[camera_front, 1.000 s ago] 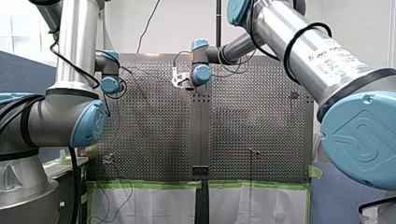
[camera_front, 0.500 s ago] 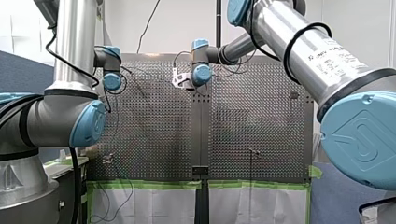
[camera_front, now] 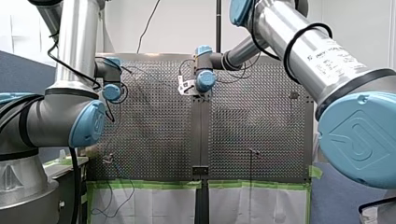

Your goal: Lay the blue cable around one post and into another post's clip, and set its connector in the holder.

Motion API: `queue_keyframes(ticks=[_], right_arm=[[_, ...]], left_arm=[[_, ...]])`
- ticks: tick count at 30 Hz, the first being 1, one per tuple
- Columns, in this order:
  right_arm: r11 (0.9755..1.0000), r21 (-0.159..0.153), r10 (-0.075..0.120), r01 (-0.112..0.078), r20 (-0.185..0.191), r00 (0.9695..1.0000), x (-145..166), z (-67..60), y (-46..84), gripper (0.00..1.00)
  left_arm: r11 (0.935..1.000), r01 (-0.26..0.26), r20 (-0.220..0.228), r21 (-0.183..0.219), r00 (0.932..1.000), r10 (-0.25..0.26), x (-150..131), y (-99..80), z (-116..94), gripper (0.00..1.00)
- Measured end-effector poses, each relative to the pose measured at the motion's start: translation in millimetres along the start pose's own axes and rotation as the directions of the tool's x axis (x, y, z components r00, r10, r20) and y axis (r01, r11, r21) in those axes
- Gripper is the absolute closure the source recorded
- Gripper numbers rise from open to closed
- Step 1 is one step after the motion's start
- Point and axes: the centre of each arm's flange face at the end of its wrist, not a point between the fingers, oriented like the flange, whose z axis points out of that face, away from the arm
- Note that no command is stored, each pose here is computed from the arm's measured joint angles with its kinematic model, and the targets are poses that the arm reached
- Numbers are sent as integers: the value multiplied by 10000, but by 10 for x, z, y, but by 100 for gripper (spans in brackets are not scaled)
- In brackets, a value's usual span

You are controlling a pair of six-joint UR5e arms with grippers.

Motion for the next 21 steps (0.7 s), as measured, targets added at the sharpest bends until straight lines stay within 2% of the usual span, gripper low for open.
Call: queue_keyframes(ticks=[6,9,12,14,19,21], right_arm=[[9983,-515,254,-274,-385,9989,116,-28,285,98],[9955,-849,377,-429,-623,9973,190,-55,446,98],[9907,-1215,514,-617,-868,9949,262,-93,591,98],[9866,-1445,624,-764,-994,9931,277,-114,671,98],[9781,-1738,960,-1147,-1126,9890,160,-115,803,98],[9755,-1827,1026,-1223,-1136,9882,94,-112,842,98]], left_arm=[[10000,-80,222,-45,9997,81,13,23,24,0],[9999,-139,253,-80,9996,141,11,27,24,0],[9998,-188,244,-106,9995,191,13,29,20,0],[9997,-211,241,-112,9995,214,14,28,19,0],[9995,-277,231,-117,9993,280,18,26,17,0],[9995,-299,230,-120,9993,301,18,26,16,0]])
